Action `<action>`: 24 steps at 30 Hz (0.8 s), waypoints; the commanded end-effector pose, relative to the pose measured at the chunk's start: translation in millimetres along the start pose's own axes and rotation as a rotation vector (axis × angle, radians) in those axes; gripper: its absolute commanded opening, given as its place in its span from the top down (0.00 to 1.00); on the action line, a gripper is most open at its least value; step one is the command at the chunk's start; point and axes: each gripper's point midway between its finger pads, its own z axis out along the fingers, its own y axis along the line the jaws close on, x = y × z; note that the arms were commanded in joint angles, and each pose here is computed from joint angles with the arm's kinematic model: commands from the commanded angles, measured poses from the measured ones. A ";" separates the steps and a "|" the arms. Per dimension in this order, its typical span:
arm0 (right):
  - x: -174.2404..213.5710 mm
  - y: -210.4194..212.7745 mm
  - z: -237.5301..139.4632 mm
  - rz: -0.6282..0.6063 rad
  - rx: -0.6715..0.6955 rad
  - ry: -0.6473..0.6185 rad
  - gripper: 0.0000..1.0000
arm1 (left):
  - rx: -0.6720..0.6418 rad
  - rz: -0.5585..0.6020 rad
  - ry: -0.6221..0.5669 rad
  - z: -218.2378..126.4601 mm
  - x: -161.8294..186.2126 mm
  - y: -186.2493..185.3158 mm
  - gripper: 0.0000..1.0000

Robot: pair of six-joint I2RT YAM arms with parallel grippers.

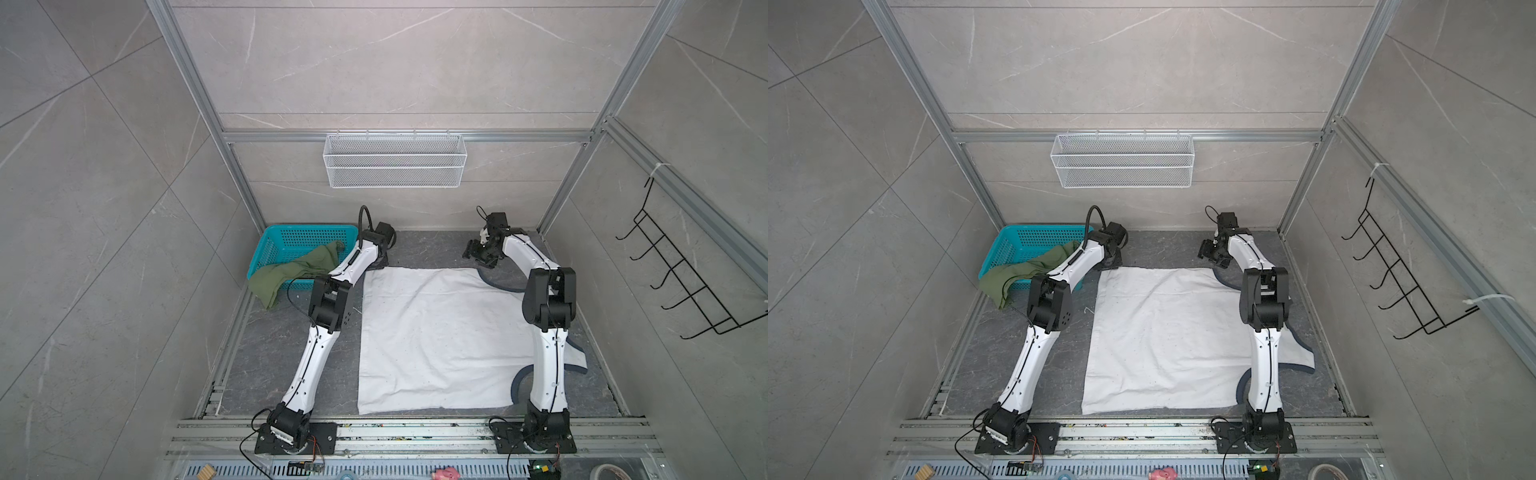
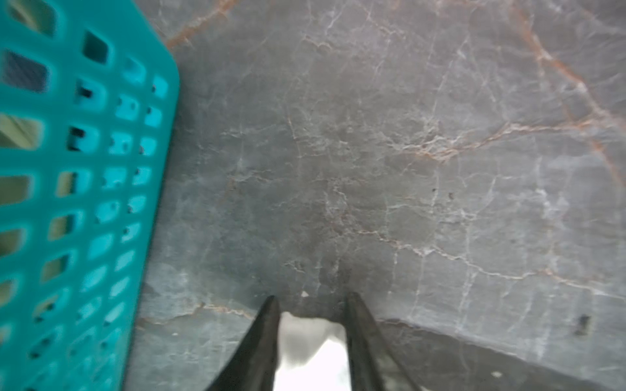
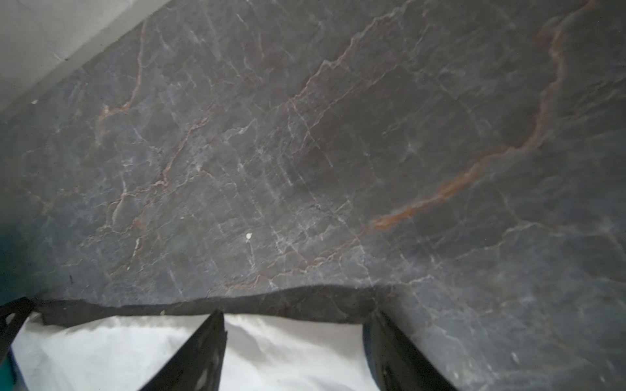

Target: Fold and stack the tank tops

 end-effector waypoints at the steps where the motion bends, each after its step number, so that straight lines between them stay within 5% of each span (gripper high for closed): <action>1: 16.3 -14.4 12.6 -0.003 0.087 0.077 0.35 | 0.018 -0.018 0.027 4.0 4.3 -0.6 0.72; 11: 22.6 -11.4 19.8 -0.029 0.094 0.114 0.62 | 0.042 -0.025 -0.014 -17.1 -7.2 -2.2 0.83; 24: 1.9 -9.4 -27.1 -0.041 0.140 -0.016 0.92 | 0.085 -0.016 -0.121 -67.9 -33.5 -10.8 0.96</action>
